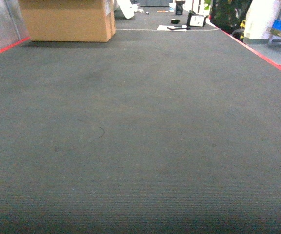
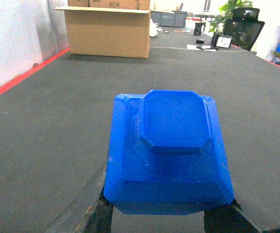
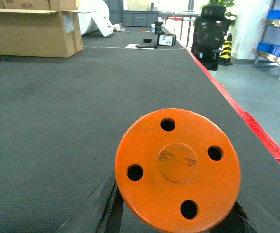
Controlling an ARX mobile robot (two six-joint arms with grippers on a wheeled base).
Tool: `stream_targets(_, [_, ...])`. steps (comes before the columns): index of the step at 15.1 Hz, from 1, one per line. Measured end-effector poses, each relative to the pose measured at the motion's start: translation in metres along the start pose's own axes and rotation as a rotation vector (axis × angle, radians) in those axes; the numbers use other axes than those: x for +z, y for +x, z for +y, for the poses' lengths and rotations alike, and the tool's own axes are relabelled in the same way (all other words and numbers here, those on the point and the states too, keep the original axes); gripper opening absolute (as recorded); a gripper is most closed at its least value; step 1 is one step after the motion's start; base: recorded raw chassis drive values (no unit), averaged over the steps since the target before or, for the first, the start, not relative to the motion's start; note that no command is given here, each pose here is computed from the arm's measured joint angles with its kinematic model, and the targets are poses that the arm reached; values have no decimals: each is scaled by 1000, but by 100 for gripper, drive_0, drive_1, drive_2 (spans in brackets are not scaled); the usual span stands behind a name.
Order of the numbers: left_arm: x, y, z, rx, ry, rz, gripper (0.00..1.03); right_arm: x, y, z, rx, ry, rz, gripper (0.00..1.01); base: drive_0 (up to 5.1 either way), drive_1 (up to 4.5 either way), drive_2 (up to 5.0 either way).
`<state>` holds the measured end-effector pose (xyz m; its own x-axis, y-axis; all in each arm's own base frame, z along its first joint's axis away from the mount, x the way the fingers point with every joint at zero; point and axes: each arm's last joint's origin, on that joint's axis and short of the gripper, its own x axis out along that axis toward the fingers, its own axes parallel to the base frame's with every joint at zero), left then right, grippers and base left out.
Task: Sort blue parts and orange caps into right shelf containers
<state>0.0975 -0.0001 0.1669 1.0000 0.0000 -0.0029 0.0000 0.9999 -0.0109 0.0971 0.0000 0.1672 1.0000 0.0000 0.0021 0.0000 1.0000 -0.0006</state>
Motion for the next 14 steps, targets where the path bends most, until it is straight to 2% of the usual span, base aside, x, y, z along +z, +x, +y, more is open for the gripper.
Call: stream_targets(14, [0,0,0,0,0,0,44,0,0,0,0,0,-1,42,-167,-167,-167])
